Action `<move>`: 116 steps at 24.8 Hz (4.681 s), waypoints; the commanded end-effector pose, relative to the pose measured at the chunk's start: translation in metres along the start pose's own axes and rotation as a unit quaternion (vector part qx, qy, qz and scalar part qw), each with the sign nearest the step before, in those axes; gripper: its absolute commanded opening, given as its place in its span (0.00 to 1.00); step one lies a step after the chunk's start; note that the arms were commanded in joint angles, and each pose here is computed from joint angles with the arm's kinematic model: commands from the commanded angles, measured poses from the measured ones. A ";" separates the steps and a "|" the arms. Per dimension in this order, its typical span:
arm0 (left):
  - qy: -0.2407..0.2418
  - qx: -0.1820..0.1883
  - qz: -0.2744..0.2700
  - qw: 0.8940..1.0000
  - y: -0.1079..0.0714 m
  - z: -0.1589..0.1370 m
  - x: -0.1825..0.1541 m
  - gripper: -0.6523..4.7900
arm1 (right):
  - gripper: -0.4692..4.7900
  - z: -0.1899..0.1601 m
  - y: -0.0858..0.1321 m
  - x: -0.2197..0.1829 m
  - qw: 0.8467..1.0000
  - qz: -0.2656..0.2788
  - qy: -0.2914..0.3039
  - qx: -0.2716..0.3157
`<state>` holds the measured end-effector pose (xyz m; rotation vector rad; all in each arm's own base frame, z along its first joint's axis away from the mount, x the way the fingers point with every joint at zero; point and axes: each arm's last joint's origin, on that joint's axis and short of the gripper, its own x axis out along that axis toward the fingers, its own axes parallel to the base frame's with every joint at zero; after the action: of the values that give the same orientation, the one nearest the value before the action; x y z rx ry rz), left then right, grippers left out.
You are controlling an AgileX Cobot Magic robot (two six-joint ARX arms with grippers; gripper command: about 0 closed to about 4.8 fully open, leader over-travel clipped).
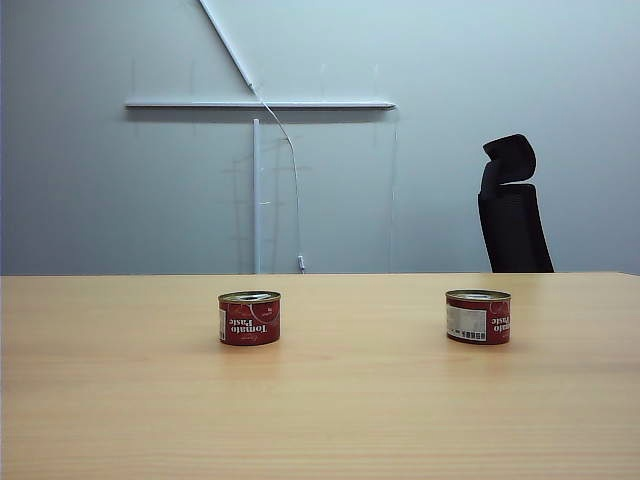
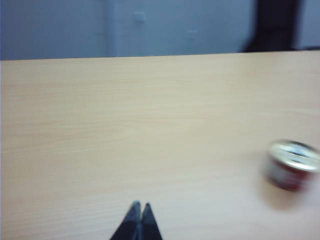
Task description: Stack a can of tomatoes on the right onto the can of tomatoes on the left.
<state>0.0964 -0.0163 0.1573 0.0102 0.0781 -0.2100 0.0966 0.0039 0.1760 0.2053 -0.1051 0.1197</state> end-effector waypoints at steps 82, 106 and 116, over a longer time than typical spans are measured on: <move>0.083 0.030 -0.218 0.972 -0.045 -0.013 0.001 0.11 | 0.42 -0.068 0.069 0.175 0.941 0.267 0.204 -0.030; 0.069 0.017 -0.142 0.987 -0.029 -0.010 0.005 0.11 | 0.43 -0.081 0.194 0.224 0.869 0.388 0.275 -0.134; 0.068 0.017 -0.142 0.987 -0.029 -0.010 0.005 0.11 | 0.53 -0.081 0.194 0.224 0.869 0.388 0.268 -0.147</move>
<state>0.0944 -0.0455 0.1453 0.0486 0.2228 -0.4919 0.2990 0.2315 0.1551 -0.1967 0.4007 0.9552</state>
